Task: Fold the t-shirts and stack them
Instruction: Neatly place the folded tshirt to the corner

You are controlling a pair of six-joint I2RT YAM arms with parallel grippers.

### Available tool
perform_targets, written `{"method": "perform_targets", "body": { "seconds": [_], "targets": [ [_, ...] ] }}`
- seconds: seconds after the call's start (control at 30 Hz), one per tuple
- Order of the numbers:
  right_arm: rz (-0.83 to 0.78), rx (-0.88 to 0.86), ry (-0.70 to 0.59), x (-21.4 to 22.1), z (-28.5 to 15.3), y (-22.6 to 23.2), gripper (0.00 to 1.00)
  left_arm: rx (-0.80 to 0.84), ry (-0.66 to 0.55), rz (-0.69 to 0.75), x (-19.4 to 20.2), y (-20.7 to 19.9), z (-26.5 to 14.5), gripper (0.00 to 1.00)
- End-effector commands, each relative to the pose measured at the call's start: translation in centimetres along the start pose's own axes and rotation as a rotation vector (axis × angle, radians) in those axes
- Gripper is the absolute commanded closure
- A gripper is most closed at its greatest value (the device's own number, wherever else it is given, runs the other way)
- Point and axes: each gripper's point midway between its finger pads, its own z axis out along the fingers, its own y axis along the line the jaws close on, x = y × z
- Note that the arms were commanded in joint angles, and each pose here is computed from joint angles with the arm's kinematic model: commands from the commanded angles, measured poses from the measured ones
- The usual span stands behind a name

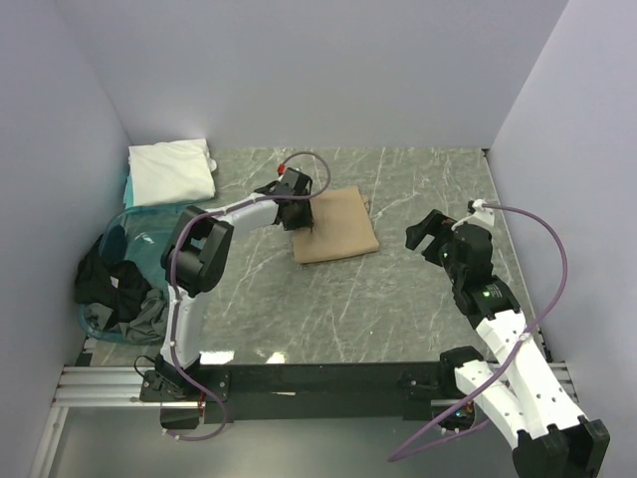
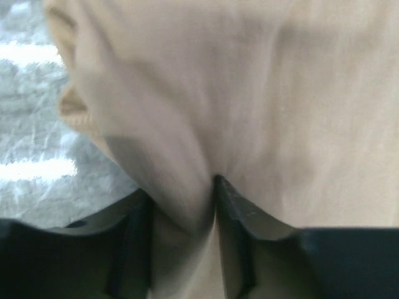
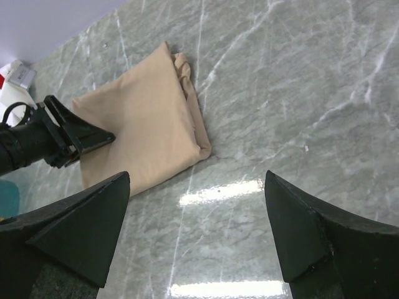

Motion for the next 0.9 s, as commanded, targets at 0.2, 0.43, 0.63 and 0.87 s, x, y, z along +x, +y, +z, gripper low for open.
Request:
{"method": "perform_targets", "body": {
  "seconds": [0.2, 0.43, 0.63, 0.87],
  "targets": [
    [-0.044, 0.083, -0.054, -0.5, 0.0, -2.0, 0.05, -0.328, -0.105, 0.172, -3.3, 4.0, 0.7, 0.98],
    [-0.067, 0.141, -0.042, -0.1, 0.5, -3.1, 0.05, -0.483, -0.288, 0.352, -10.5, 7.2, -2.6, 0.99],
    [-0.073, 0.175, -0.042, 0.0, 1.1, -3.7, 0.05, -0.600, -0.421, 0.440, -17.4, 11.1, -6.3, 0.99],
    [-0.071, 0.246, -0.031, 0.8, 2.2, -5.1, 0.06, -0.762, -0.492, 0.558, -23.6, 16.6, -9.4, 0.99]
  ]
}}
